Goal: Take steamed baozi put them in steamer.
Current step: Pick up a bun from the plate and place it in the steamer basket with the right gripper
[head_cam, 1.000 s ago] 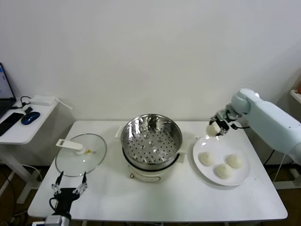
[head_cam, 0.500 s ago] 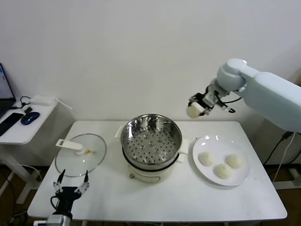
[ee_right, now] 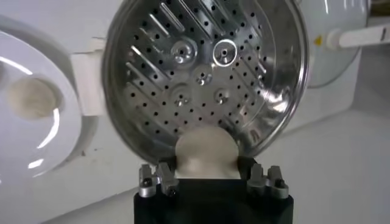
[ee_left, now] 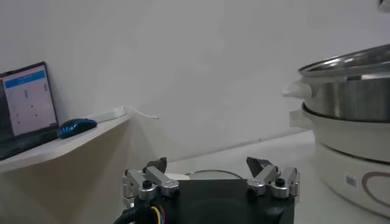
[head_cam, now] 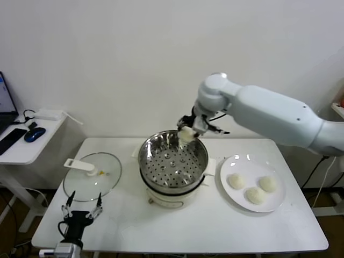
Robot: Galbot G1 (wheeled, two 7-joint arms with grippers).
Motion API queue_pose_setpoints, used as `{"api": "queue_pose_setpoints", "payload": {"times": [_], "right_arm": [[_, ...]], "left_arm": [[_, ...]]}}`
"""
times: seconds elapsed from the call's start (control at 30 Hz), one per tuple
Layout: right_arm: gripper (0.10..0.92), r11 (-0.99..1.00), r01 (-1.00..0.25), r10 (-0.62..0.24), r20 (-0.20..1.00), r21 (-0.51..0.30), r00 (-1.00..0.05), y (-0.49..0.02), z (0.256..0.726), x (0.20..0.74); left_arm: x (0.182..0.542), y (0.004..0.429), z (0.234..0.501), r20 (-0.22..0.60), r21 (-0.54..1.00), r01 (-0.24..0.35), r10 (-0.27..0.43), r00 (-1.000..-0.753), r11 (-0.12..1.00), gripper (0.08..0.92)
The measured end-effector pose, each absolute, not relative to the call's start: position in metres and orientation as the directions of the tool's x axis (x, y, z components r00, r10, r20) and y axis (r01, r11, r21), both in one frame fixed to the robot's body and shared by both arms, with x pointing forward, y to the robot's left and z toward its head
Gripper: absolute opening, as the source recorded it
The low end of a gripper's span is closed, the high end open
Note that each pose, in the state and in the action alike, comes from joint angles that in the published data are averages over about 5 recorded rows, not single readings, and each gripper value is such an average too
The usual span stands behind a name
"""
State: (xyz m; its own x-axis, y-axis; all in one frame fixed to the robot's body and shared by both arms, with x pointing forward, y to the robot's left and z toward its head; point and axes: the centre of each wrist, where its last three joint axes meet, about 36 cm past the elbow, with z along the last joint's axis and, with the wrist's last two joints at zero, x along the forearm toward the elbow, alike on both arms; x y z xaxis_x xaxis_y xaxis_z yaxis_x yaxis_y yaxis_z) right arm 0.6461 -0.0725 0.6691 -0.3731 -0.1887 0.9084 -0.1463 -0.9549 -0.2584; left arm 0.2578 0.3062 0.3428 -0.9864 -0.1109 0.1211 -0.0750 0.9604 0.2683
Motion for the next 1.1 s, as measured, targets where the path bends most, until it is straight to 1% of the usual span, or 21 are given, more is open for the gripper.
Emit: {"api": "queue_pose_setpoints", "payload": {"times": [0.23, 0.53, 0.8, 1.1], "right_arm": [[0.670, -0.974, -0.082, -0.167, 0.914, -0.211, -0.370, -0.039, 0.636, 0.653], [0.674, -0.984, -0.042, -0.143, 0.919, -0.170, -0.369, -0.015, 0.602, 0.663], [0.691, -0.989, -0.027, -0.124, 0.921, -0.144, -0.369, -0.006, 0.585, 0.666], [0.697, -0.991, -0.028, -0.109, 0.922, -0.129, -0.371, -0.006, 0.576, 0.669]], "left_arm": [[0.257, 0.309, 0.342, 0.125, 0.275, -0.075, -0.113, -0.986, 0.959, 0.823], [0.256, 0.312, 0.339, 0.131, 0.279, -0.076, -0.116, -0.985, 0.957, 0.823], [0.255, 0.313, 0.337, 0.135, 0.281, -0.078, -0.120, -0.984, 0.957, 0.823], [0.255, 0.313, 0.337, 0.135, 0.281, -0.079, -0.121, -0.983, 0.956, 0.823]]}}
